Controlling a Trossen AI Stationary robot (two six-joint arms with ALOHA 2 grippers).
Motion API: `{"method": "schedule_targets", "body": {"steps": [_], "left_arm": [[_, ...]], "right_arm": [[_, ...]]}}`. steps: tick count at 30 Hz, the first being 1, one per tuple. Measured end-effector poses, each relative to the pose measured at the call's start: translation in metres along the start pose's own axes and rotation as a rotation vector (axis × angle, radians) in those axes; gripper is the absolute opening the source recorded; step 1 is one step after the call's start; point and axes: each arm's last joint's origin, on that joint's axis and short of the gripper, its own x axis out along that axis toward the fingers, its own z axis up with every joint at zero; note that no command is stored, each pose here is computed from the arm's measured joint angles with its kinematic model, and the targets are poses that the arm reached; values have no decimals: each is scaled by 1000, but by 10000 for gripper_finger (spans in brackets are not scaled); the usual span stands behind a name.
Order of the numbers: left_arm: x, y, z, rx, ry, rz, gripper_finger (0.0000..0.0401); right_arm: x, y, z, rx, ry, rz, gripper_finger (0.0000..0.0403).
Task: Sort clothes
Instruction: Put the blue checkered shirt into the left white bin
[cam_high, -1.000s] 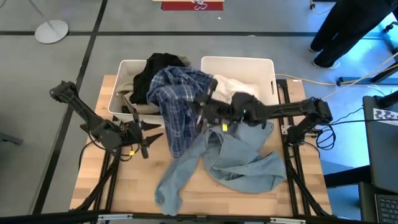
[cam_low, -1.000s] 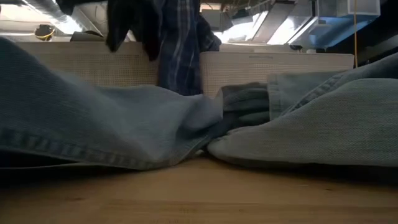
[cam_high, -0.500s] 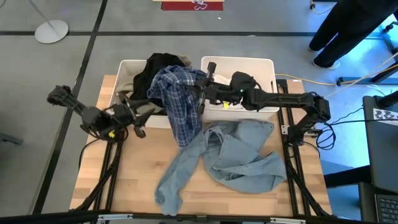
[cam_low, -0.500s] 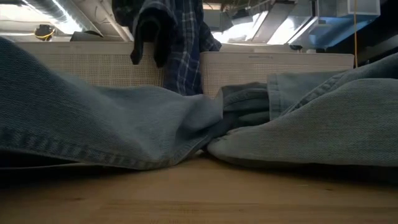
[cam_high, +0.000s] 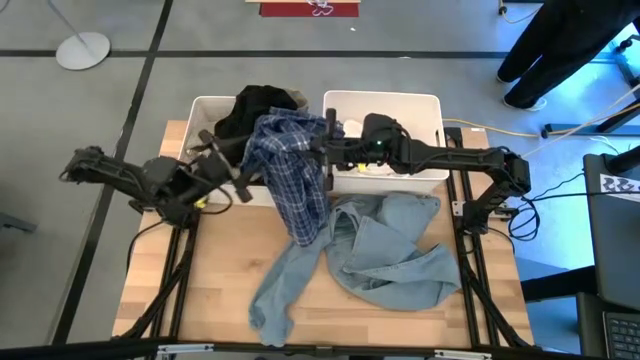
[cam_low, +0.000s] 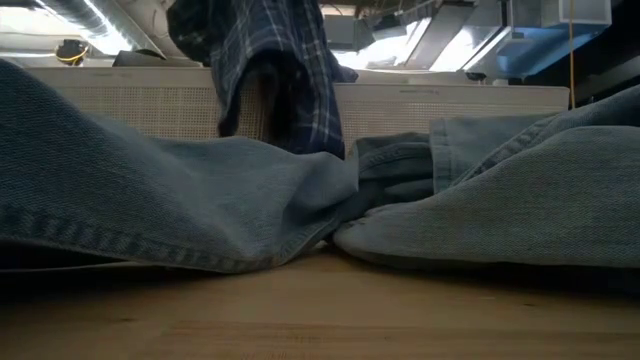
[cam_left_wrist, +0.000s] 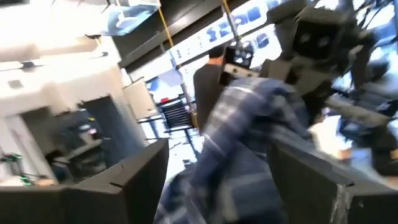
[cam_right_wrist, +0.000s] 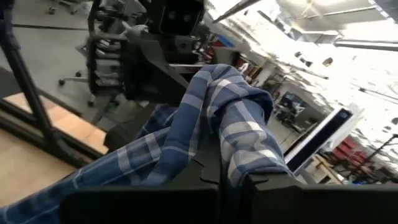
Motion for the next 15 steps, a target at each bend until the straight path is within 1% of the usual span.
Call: {"method": "schedule_targets", "body": {"steps": [3, 5, 6, 10, 11, 15], "left_arm": [[10, -2, -3, 91, 32, 30, 265], [16, -4, -6, 94, 42, 30, 265], [18, -6, -9, 94, 44, 2, 265], [24, -17, -19, 27, 19, -240, 265], [26, -18, -21, 17, 17, -274, 265], [38, -18, -30, 12, 56, -244, 265]], "right_arm": [[0, 1, -2, 5, 17, 21, 9], [0, 2, -2, 6, 10, 40, 9], [0, 2, -2, 4, 5, 46, 9], [0, 3, -1, -17, -17, 72, 9], [0, 4, -1, -19, -28, 81, 9], [0, 4, 2, -25, -95, 135, 9]]}}
